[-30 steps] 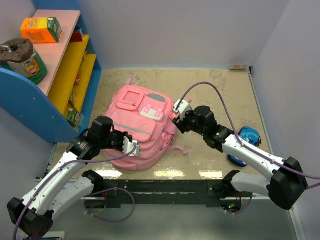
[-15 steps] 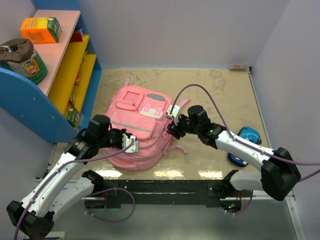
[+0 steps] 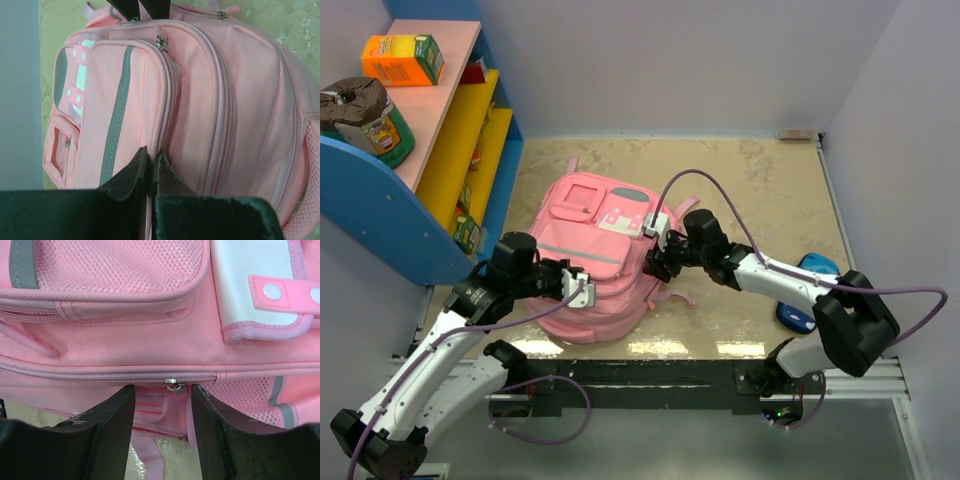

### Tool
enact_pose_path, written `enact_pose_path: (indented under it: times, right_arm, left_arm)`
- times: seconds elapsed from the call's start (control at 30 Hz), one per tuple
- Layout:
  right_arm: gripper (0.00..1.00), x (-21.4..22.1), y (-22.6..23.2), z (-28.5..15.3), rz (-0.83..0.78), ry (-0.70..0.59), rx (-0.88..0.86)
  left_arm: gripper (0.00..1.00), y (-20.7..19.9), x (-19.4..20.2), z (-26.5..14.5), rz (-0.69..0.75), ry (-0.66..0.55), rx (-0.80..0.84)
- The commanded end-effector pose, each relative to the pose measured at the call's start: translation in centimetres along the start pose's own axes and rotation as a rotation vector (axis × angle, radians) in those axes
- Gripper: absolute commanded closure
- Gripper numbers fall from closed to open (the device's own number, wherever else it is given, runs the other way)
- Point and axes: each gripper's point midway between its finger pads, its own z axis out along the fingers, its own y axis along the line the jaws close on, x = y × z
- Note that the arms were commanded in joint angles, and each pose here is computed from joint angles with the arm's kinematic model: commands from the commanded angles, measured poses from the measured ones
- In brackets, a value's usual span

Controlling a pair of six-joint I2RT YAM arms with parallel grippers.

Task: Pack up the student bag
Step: Unzip the student bag at the center of the board.

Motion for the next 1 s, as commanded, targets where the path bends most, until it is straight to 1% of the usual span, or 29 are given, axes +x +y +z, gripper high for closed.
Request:
enact_pose_path:
  times: [0.0, 0.03, 0.17, 0.3, 0.33, 0.37, 0.43, 0.47, 0.57, 0.67, 0.8, 0.93, 0.97]
  right_arm:
    - [0.49, -3.7, 0.7, 0.6, -0.01, -0.149, -0.068]
    - [0.5, -3.5, 0.5, 1.0, -0.002, -0.147, -0.069]
    - [0.61, -3.0, -0.5, 1.7, 0.014, -0.129, -0.035]
    - [0.68, -2.3, -1.4, 2.0, 0.024, -0.103, 0.002]
    - [0.71, -2.4, -1.8, 2.0, 0.016, -0.105, 0.028]
    - [0.79, -2.3, -1.9, 2.0, 0.014, -0.107, 0.034]
    - [0.85, -2.9, -2.0, 1.7, 0.001, -0.125, 0.042]
    - [0.91, -3.1, -2.0, 1.6, -0.006, -0.132, 0.044]
    - [1.0, -3.4, -1.7, 1.0, -0.022, -0.159, 0.048]
    - [1.0, -4.0, -1.0, 0.2, -0.022, -0.19, 0.064]
    - [1.0, -4.3, -0.3, -0.4, -0.011, -0.198, 0.091]
    - [1.0, -4.3, 2.0, -0.2, 0.01, -0.181, 0.065]
    - [1.0, -4.5, 3.3, -0.1, 0.006, -0.184, 0.046]
  left_arm:
    - [1.0, 3.7, -4.4, -2.0, 0.097, -0.139, -0.122]
    - [1.0, 3.7, -4.5, -2.1, 0.1, -0.143, -0.12]
    - [1.0, 3.8, -4.8, -2.4, 0.106, -0.143, -0.121]
    - [1.0, 3.6, -5.0, -2.7, 0.118, -0.146, -0.113]
    - [1.0, 3.7, -5.0, -2.9, 0.141, -0.142, -0.113]
    - [1.0, 4.0, -5.3, -3.2, 0.148, -0.141, -0.126]
    - [1.0, 4.4, -5.3, -3.3, 0.146, -0.139, -0.138]
    - [1.0, 4.0, -5.2, -3.1, 0.142, -0.137, -0.124]
    - [1.0, 3.5, -4.8, -2.6, 0.125, -0.136, -0.096]
    - [1.0, 3.8, -4.2, -2.1, 0.104, -0.115, -0.105]
    - [1.0, 4.3, -3.7, -1.7, 0.095, -0.099, -0.127]
    - [1.0, 5.2, -3.1, -1.3, 0.024, -0.071, -0.159]
    - [1.0, 5.4, -3.1, -1.2, 0.013, -0.069, -0.159]
